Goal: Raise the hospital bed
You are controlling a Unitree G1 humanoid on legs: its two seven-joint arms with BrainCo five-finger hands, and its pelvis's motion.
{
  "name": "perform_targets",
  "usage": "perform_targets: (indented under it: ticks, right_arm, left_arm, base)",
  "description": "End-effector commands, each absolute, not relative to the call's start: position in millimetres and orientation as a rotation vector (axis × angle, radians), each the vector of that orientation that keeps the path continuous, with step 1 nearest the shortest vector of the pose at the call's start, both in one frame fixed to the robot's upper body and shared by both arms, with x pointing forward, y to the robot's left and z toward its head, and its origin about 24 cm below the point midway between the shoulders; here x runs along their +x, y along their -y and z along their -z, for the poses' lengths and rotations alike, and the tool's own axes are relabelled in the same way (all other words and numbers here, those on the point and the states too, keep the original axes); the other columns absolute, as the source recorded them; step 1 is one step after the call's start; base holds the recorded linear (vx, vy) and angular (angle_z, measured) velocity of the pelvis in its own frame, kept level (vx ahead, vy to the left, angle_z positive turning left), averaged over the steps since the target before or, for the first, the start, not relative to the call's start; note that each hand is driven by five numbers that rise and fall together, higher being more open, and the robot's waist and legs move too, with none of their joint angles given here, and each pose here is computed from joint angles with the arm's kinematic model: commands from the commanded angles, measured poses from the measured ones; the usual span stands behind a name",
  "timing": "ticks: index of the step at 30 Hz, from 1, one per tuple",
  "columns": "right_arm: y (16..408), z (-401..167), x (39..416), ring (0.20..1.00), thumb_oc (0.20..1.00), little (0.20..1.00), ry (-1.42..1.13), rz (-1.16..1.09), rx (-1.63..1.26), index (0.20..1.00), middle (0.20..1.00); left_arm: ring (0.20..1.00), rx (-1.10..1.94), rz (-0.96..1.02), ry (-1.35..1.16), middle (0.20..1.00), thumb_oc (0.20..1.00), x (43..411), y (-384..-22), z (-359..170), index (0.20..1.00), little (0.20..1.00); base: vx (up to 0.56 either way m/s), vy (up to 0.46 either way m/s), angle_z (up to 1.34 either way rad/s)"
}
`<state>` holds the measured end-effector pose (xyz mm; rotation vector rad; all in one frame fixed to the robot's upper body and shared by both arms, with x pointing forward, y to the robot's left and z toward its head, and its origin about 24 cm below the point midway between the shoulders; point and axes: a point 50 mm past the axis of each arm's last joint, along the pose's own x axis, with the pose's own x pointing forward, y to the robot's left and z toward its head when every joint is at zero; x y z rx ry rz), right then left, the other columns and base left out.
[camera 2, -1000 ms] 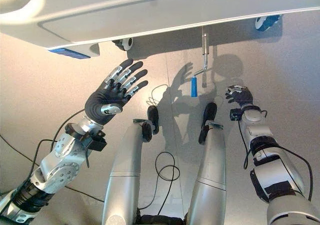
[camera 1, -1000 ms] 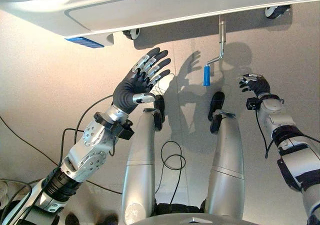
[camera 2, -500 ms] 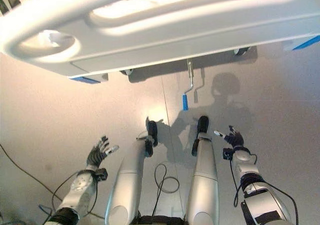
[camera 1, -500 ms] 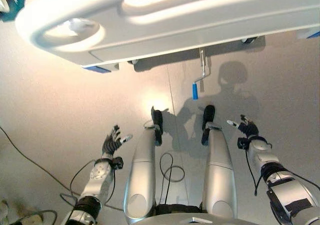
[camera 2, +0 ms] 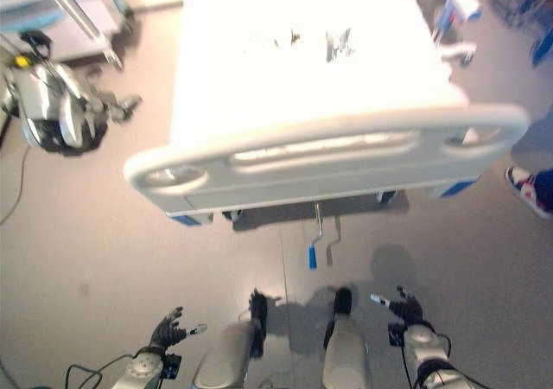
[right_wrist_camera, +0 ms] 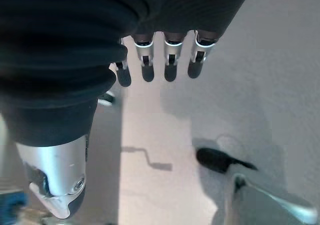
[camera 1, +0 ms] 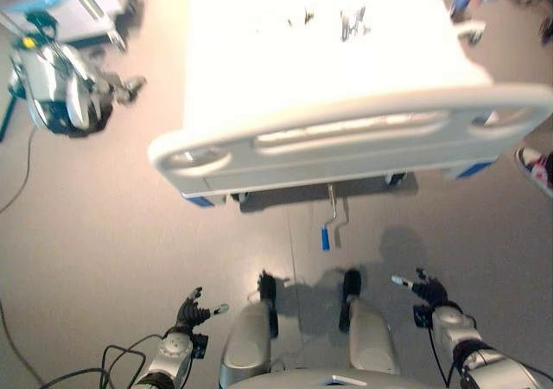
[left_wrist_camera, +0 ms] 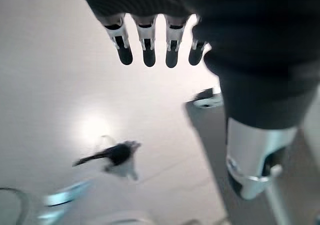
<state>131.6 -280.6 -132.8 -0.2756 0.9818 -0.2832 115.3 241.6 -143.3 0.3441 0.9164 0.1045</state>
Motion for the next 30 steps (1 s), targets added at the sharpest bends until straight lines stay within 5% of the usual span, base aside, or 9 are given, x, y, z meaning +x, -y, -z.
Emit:
perform_targets:
  ticks: [1, 30]
  right_arm:
    - [279, 130, 142, 1.000, 1.000, 1.000, -0.972, 0.256, -0.292, 1.000, 1.000]
    - [245, 158, 94, 1.000, 1.000, 1.000, -1.167, 0.122, -0.286, 1.000, 1.000]
  left_arm:
    - [1.000, 0.359, -0.133, -0.907, 1.000, 1.000, 121, -253, 140, 1.000, 1.000]
    - [1.000, 0.271, -0.132, -1.037, 1.000, 1.000, 95, -235, 155, 1.000, 1.000]
  base:
    - [0.14, -0.093, 0.20]
    - [0.03, -0.010, 0.02]
